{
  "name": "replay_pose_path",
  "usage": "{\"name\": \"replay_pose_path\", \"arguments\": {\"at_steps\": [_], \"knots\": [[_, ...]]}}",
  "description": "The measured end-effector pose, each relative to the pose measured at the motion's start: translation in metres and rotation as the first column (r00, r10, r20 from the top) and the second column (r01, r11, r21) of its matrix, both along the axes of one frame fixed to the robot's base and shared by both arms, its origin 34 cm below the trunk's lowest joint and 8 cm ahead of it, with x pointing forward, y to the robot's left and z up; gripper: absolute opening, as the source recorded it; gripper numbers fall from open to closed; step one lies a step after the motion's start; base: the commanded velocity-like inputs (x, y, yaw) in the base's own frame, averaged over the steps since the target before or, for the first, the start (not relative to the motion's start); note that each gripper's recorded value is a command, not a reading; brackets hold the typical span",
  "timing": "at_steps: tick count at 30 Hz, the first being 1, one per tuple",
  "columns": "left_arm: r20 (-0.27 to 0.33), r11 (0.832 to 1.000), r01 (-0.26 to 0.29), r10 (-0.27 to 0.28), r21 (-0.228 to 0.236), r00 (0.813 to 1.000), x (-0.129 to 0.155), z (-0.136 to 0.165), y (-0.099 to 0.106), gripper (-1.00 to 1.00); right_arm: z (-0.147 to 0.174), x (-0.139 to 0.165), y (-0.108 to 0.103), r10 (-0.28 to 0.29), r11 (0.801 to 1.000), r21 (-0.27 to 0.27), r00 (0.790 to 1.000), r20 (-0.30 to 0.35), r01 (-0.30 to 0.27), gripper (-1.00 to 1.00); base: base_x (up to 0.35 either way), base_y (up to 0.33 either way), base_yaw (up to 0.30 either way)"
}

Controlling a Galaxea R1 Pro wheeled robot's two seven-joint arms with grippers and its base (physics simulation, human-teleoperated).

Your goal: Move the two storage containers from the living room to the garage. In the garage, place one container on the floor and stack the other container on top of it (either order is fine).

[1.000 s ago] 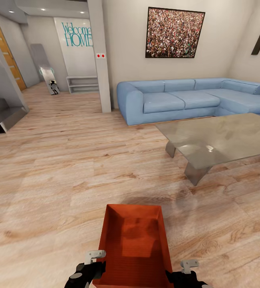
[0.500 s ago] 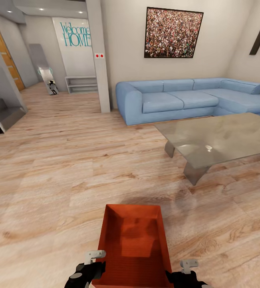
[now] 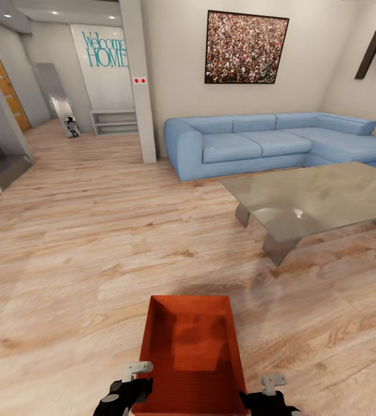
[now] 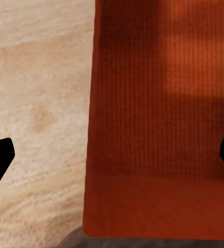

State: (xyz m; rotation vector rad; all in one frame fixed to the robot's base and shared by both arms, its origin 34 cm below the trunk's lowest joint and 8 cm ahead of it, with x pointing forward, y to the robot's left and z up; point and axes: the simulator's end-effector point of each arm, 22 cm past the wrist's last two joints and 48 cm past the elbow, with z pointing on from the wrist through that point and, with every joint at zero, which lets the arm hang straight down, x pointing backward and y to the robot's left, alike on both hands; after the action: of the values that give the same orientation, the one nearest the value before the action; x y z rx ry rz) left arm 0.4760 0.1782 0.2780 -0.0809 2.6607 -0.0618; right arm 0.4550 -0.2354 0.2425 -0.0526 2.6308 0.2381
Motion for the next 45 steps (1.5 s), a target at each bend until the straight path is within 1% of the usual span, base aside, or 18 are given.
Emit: {"name": "replay_pose_path", "arguments": {"at_steps": [4,12,15,19,26,30,35,41,45], "knots": [[0.0,1.0,0.0,0.0,0.0,1.0,0.0,0.0,0.0,1.0,0.0,0.0,0.0,0.0,1.0,0.0,1.0,0.0,0.0,1.0,0.0,0.0,-0.056],[-0.001,1.0,0.001,-0.001,-0.002,1.0,-0.001,0.0,0.0,1.0,0.004,0.006,0.004,-0.005,1.0,0.019,1.0,0.013,0.005,1.0,0.0,0.0,-0.004],[0.0,1.0,0.001,-0.001,-0.003,1.0,0.0,0.0,-0.001,1.0,0.007,0.011,0.014,-0.003,0.999,0.034,1.0,0.023,0.003,1.0,0.0,0.0,0.0],[0.001,1.0,0.001,-0.001,-0.003,1.0,0.0,0.0,-0.001,1.0,0.008,0.012,0.018,-0.001,0.999,0.041,1.0,0.026,0.0,1.0,0.0,0.0,0.0],[0.001,1.0,0.001,-0.001,-0.003,1.0,0.0,0.0,-0.001,1.0,0.008,0.012,0.019,-0.003,0.999,0.041,1.0,0.028,0.002,1.0,0.0,0.0,0.0],[0.001,1.0,0.001,-0.001,-0.003,1.0,0.0,0.0,-0.001,1.0,0.008,0.012,0.016,-0.005,1.0,0.029,1.0,0.029,0.004,1.0,0.0,0.0,0.0],[0.003,1.0,0.001,-0.001,-0.003,1.0,0.0,0.0,-0.001,1.0,0.008,0.012,0.022,0.003,1.0,0.031,1.0,0.029,-0.004,1.0,0.0,0.0,0.0],[0.002,1.0,0.001,-0.001,-0.003,1.0,0.0,0.0,-0.001,1.0,0.008,0.012,0.023,0.006,0.999,0.032,1.0,0.029,-0.006,1.0,0.0,0.0,0.0],[0.0,1.0,0.001,-0.001,-0.003,1.0,-0.002,-0.009,-0.001,1.0,-0.001,0.01,0.024,0.006,0.999,0.032,1.0,0.029,-0.007,1.0,0.0,0.0,0.0]]}}
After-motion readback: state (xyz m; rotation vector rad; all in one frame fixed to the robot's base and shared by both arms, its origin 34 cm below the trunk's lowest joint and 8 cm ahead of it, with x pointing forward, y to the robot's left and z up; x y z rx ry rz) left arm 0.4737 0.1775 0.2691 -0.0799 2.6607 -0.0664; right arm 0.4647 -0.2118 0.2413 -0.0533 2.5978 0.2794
